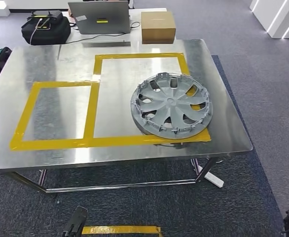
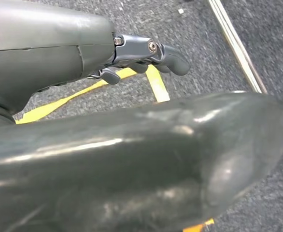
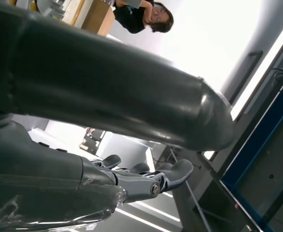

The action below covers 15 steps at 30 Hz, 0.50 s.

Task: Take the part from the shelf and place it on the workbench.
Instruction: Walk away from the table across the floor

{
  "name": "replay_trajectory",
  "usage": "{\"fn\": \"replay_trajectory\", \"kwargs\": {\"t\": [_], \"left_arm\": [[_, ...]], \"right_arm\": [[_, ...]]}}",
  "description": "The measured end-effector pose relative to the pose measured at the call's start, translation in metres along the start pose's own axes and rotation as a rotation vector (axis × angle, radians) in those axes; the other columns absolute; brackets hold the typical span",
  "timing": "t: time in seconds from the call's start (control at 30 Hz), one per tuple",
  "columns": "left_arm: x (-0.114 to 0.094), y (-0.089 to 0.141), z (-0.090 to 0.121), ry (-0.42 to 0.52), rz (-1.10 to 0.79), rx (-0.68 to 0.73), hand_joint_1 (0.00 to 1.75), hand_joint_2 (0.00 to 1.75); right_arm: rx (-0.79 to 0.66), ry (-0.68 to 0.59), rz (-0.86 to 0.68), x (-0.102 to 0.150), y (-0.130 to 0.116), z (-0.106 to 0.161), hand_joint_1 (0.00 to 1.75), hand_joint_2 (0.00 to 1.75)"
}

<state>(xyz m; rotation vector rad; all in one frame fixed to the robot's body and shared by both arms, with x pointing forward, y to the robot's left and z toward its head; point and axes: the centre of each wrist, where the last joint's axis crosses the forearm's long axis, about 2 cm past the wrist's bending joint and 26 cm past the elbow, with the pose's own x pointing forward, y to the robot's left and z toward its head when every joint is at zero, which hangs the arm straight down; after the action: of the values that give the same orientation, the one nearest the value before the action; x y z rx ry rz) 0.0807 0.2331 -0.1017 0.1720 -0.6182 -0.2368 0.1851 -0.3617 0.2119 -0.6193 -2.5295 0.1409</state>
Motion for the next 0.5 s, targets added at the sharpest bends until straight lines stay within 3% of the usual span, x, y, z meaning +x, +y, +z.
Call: {"fn": "replay_trajectory", "kwargs": {"t": [0.5], "left_arm": [[-0.010, 0.007, 0.002, -0.001, 0.033, 0.048, 0.00, 0.00]], "right_arm": [[-0.032, 0.023, -0.049, -0.005, 0.005, 0.002, 0.00, 0.00]]}}
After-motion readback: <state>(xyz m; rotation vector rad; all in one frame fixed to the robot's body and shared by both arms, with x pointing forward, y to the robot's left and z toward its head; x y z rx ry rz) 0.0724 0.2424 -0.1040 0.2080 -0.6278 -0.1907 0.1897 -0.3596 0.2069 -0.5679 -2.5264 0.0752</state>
